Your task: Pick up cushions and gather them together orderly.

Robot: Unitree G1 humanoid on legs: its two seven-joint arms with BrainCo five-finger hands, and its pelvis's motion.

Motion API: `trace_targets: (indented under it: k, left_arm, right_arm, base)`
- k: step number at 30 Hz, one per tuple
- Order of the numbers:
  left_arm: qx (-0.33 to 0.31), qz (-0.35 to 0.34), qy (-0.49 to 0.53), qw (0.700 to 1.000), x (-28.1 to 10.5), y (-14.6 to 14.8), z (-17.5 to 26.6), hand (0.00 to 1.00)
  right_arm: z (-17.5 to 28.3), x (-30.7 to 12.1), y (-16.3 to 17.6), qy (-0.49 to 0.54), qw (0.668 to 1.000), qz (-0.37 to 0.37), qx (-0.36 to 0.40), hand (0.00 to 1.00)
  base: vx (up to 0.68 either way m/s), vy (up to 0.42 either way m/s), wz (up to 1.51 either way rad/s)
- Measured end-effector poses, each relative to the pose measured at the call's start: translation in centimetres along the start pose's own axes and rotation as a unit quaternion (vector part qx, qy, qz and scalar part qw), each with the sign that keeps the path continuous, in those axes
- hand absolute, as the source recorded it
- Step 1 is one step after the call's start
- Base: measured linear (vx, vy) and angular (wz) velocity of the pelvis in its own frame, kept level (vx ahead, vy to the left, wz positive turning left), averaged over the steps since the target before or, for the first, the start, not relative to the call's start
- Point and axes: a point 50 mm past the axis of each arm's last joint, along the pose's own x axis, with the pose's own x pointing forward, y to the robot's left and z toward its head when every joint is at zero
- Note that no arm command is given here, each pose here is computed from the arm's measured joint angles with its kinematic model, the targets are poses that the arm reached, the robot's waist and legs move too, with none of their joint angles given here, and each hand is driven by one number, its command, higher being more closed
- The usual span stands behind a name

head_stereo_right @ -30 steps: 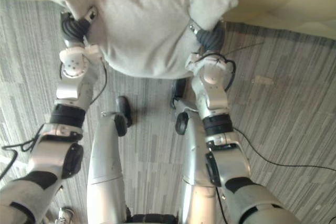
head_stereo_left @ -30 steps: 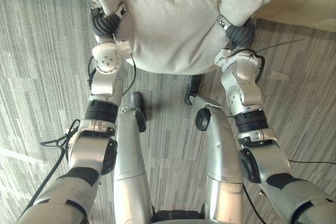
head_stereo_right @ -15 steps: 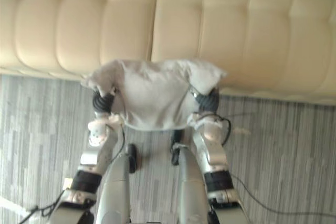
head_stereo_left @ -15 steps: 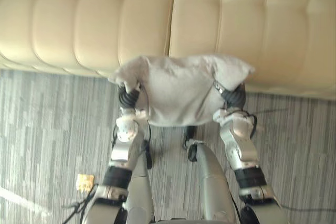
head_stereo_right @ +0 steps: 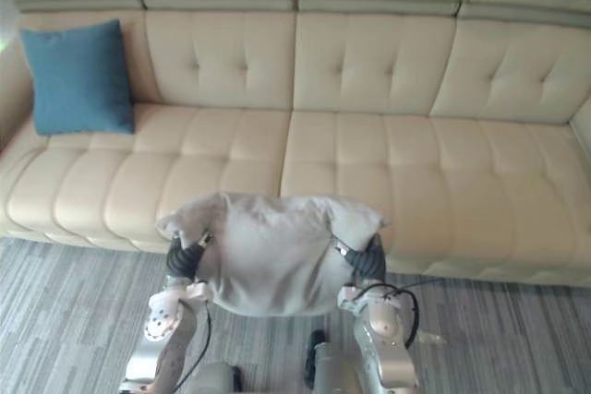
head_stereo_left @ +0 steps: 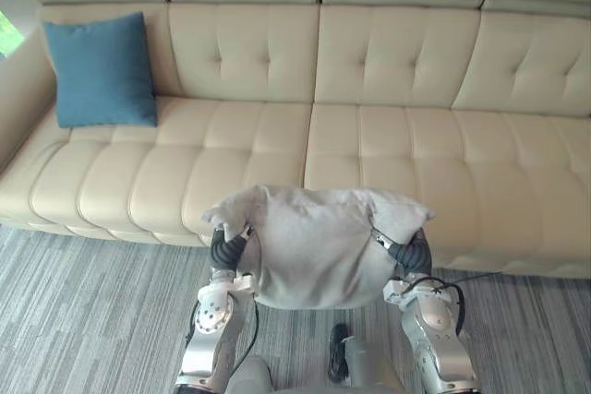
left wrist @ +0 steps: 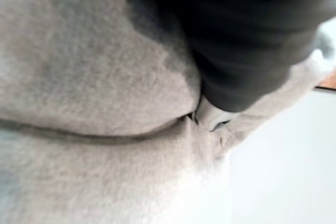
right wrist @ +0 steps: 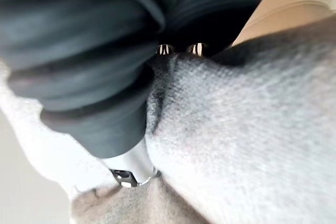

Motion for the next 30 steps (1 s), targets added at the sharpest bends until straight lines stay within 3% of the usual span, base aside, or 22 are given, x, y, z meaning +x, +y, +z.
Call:
trace_targets:
  k: [8,19,25,30]
  left_arm:
    - [-0.012,0.002,0.024,1.0,-0.7,-0.3,-0.8,1.0]
    - [0.027,0.002,0.031,0.999,-0.7,0.9,-0.9,1.0]
    - [0.034,-0.003,0.001,0.999,0.0,1.0,0.4,1.0]
    - [0.015,-0.011,0.025,1.0,-0.2,-0.5,-0.7,1.0]
  right_arm:
    - [1.5,1.2,0.2,-0.03,0.999,0.003,-0.017,1.0]
    - [-3.3,1.2,0.7,0.078,0.996,-0.005,-0.036,1.0]
    - [-2.1,2.4,1.5,0.052,0.998,0.003,-0.031,1.0]
    - [-2.9,1.8,-0.5,0.075,0.996,-0.014,-0.056,1.0]
  base:
    - [0.17,0.048,-0.12]
    - [0.32,0.202,-0.35]
    - [0.16,-0.129,0.05]
    - [0.12,-0.144,0.12]
